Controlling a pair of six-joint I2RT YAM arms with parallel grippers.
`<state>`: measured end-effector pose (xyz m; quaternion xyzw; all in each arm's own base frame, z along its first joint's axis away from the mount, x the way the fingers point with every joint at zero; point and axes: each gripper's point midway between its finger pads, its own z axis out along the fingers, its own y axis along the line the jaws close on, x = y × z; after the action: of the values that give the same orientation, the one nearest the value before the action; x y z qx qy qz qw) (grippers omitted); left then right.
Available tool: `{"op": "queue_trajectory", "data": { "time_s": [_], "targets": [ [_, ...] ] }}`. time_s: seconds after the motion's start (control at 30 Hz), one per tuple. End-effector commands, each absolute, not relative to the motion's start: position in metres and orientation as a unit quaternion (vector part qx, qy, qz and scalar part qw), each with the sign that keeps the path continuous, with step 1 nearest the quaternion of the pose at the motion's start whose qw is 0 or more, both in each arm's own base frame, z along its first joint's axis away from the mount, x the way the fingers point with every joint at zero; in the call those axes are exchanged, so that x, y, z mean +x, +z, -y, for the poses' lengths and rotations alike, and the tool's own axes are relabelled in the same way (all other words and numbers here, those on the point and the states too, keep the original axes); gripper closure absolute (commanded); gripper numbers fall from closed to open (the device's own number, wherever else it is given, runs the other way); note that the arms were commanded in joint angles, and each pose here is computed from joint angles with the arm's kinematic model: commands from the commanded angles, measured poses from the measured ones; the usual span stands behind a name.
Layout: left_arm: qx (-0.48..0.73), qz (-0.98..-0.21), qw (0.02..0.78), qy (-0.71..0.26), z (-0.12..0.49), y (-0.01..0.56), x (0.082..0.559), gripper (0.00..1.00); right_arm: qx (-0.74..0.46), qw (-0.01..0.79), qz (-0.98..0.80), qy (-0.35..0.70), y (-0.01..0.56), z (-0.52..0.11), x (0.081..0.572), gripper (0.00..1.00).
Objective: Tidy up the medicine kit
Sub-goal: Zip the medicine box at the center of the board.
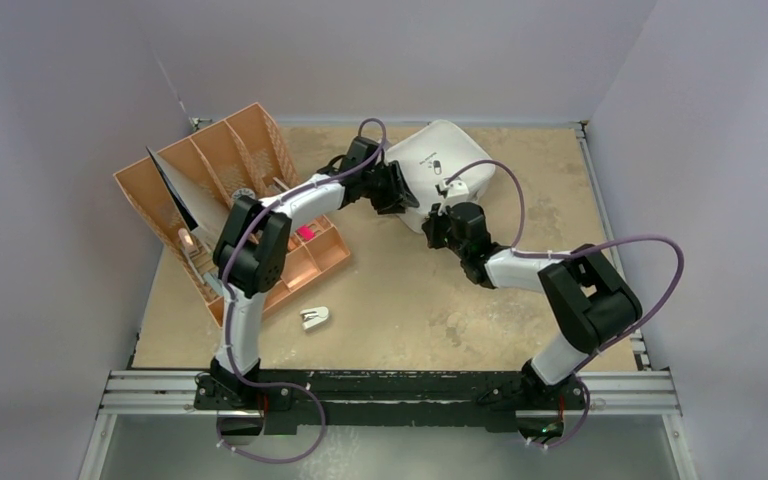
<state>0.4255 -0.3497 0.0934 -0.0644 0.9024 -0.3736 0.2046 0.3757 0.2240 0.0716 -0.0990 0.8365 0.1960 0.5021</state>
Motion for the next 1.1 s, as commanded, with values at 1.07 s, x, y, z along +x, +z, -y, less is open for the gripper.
{"op": "queue_trajectory", "data": {
  "time_s": [1.07],
  "targets": [
    [0.009,-0.964,0.210,-0.160,0.264,0.037,0.433,1.00,0.018,0.470,-0.881,0.040,0.064,-0.108,0.375,1.00]
  ]
}}
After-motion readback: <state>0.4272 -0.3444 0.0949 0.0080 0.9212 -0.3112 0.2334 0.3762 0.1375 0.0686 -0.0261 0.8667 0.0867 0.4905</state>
